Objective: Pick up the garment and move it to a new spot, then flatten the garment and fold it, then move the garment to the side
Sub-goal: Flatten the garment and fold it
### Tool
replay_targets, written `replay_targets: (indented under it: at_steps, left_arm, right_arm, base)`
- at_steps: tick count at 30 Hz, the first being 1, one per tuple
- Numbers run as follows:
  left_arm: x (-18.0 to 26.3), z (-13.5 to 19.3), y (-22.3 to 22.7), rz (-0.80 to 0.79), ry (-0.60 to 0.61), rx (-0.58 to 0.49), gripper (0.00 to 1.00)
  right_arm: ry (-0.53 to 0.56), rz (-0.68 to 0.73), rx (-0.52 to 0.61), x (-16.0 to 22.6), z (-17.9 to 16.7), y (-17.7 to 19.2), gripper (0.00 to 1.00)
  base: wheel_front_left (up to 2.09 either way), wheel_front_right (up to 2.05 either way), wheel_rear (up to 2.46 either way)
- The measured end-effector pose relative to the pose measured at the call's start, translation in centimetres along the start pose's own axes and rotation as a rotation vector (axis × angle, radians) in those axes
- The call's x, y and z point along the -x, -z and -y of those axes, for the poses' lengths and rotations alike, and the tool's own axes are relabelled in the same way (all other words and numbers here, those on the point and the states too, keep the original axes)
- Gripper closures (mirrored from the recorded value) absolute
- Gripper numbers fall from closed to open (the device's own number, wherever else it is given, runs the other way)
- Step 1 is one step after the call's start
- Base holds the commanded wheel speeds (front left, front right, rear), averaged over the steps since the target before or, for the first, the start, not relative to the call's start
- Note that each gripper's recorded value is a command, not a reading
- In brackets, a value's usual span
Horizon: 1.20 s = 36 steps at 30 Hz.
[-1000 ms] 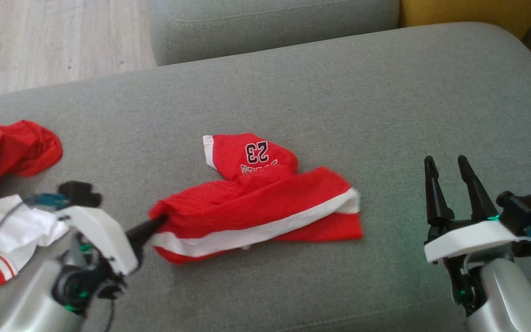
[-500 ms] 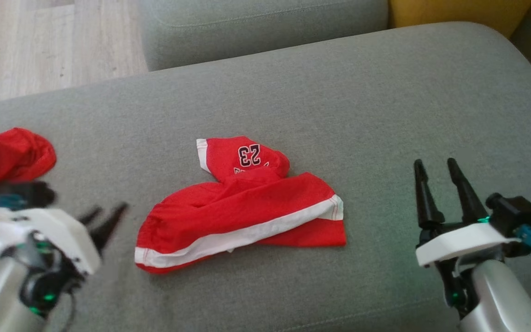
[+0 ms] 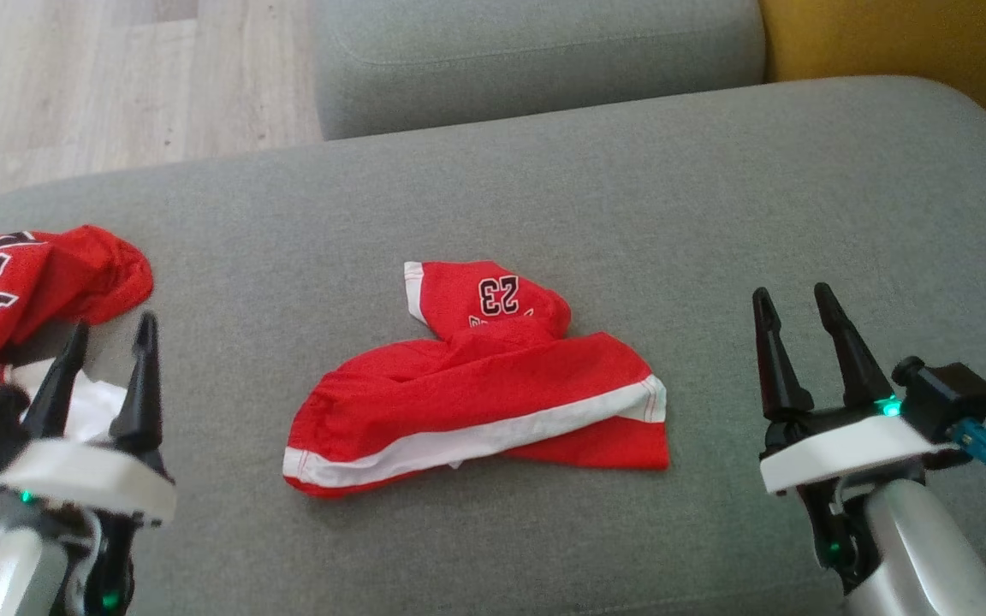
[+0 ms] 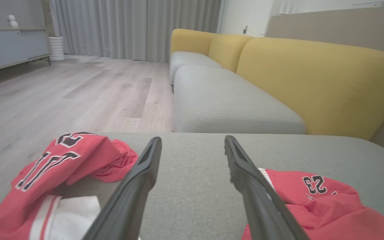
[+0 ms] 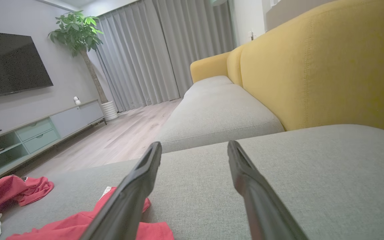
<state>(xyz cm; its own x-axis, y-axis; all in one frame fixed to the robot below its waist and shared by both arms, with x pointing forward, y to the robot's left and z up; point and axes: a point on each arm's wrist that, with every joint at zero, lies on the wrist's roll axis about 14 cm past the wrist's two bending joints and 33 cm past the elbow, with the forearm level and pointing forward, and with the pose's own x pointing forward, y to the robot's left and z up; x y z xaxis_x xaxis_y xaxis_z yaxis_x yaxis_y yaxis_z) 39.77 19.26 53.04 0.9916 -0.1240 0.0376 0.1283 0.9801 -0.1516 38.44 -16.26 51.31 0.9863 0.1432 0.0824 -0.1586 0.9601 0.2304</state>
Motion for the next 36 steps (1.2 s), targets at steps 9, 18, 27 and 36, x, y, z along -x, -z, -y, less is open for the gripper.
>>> replay_targets:
  at_steps: [9, 18, 27, 36]
  left_arm:
    - [4.0, -0.8, 0.1, 0.06, -0.129, 0.004, 0.0]
    - [5.8, -0.5, 0.9, 0.058, -0.121, -0.055, 0.0]
    - [6.2, -0.8, 1.2, 0.059, -0.131, -0.046, 0.0]
    - [6.5, -0.1, 5.0, -0.099, -0.098, 0.025, 0.0]
  right_arm:
    - [-0.008, -0.001, 0.022, 1.0, -0.5, 0.2, 0.0]
    - [-0.002, -0.017, 0.028, 2.4, -0.5, 0.9, 0.0]
    - [-0.017, -0.038, 0.036, 2.3, -0.9, 1.5, 0.0]
    - [-0.034, -0.161, 0.019, 2.5, -1.5, 4.1, 0.0]
  base:
    - [0.0, 0.0, 0.0]
    - [0.0, 0.0, 0.0]
    - [0.0, 0.0, 0.0]
    - [0.0, 0.0, 0.0]
